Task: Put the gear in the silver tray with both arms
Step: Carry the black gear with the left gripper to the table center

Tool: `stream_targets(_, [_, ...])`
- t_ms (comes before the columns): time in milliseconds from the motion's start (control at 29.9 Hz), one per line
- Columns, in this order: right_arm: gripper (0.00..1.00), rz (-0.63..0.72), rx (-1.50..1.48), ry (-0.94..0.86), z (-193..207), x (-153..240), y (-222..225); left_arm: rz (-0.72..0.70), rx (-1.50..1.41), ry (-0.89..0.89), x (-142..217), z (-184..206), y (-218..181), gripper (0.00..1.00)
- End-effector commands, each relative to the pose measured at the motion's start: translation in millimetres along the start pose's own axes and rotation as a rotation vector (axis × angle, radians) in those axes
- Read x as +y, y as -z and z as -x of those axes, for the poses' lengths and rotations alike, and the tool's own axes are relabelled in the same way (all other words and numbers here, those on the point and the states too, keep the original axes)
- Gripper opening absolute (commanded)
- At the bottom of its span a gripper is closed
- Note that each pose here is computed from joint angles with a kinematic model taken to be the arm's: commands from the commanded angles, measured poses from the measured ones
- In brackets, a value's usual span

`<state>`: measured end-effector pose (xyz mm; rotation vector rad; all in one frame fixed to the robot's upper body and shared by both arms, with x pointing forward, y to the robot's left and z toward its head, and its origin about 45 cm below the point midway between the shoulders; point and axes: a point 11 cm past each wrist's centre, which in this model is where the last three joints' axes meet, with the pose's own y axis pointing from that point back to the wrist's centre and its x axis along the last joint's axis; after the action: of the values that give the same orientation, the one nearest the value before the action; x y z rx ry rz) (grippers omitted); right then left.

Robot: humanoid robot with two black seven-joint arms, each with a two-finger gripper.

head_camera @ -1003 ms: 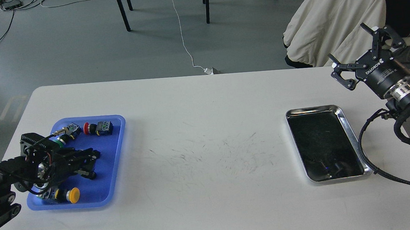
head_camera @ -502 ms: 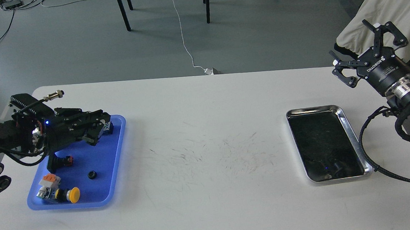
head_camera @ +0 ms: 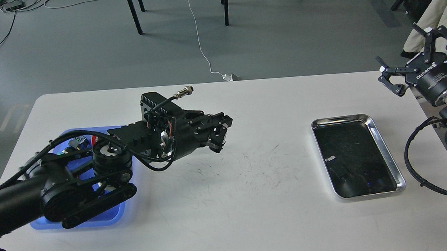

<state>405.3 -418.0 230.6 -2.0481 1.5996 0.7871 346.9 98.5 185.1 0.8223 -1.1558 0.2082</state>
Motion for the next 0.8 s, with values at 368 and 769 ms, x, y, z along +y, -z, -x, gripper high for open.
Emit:
stream_targets(368, [0.99, -0.018, -0.006, 0.004, 1, -1, 4, 0.090, 0.022, 0.073, -80, 24, -72, 0.11])
stream_targets(769, [0.99, -0.025, -0.007, 0.010, 3, -2, 6, -0.022, 0.022, 0.147, -81, 54, -27, 0.11])
